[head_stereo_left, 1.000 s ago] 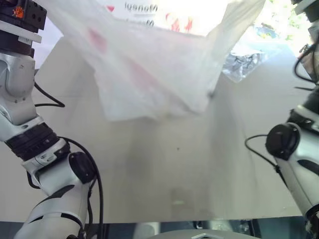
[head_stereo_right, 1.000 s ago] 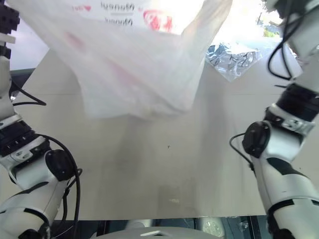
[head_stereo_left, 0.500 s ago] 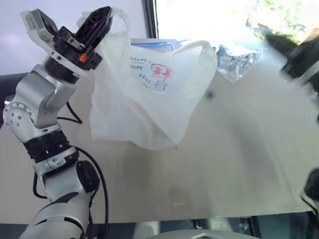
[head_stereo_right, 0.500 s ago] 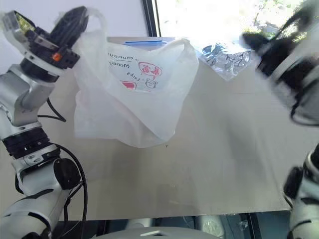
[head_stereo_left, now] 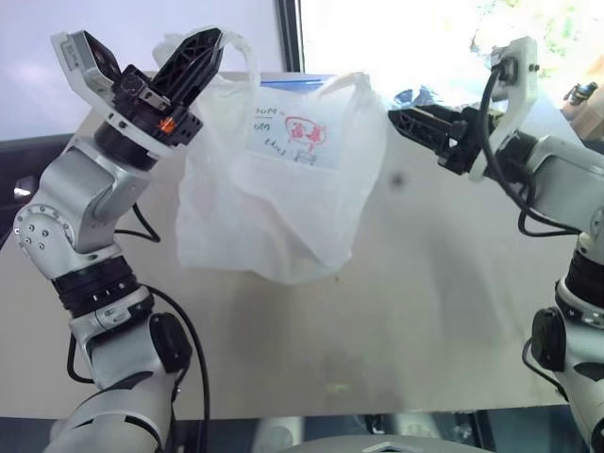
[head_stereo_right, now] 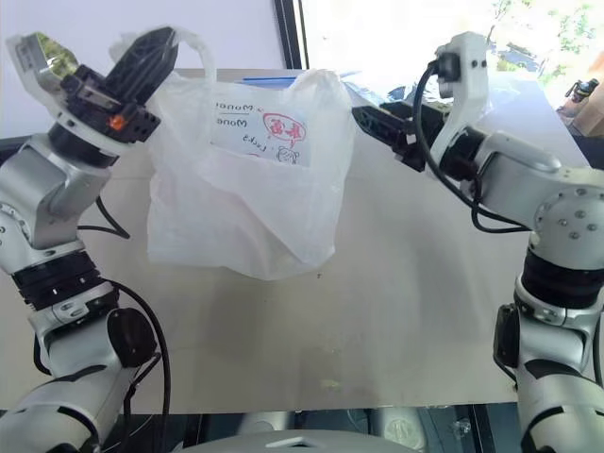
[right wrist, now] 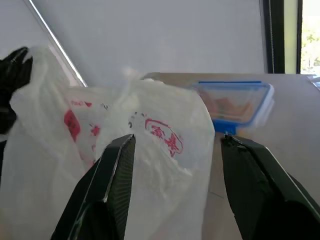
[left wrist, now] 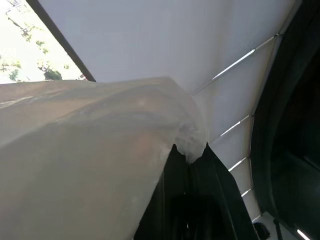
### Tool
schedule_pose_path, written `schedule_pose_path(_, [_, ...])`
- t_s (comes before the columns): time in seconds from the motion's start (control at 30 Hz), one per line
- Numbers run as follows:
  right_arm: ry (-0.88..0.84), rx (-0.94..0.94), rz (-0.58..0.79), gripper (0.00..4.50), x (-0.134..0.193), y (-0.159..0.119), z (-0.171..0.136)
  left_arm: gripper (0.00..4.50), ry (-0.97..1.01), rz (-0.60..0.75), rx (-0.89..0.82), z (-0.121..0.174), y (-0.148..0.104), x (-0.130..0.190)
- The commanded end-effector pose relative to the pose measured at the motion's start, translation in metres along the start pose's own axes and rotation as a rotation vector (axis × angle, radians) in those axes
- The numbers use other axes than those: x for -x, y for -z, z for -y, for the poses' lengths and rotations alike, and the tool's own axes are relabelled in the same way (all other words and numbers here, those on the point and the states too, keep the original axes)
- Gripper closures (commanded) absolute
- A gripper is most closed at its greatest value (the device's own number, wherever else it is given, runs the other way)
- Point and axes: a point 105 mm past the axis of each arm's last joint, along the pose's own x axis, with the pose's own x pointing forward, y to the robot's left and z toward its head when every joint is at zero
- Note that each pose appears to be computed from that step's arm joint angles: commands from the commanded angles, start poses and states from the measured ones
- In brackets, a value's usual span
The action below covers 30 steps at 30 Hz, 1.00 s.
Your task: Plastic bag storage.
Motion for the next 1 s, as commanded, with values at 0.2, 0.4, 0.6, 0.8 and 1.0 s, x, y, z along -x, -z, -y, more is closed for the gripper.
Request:
schedule_pose_path(0.2, [-0.106, -0.096, 0.049, 1.74, -0.006, -0.015, -0.016, 4.50, 0.026, 0.036, -0.039, 0.014, -0.001, -0.003])
schedule_pose_path(0.4, [-0.099, -0.088, -0.025, 1.74, -0.016, 0.000, -0.019, 4.50, 0.027, 0.042, -0.030, 0.014, 0.001, -0.006])
schedule_pose_path(0.6, [-0.119, -0.059, -0.046, 1.74, -0.024, -0.001, -0.025, 4.50, 0.030, 0.042, -0.023, 0.014, 0.002, -0.007])
schedule_pose_path(0.8, [-0.094, -0.018, -0.046, 3.88, -0.024, -0.002, -0.017, 4.50, 0.045, 0.038, -0.013, 0.015, 0.005, -0.012])
schedule_pose_path(1.0, [-0.066, 0.046, 0.087, 4.45, -0.006, -0.047, -0.003, 4.50, 0.127, 0.033, -0.030, 0.034, 0.001, -0.023])
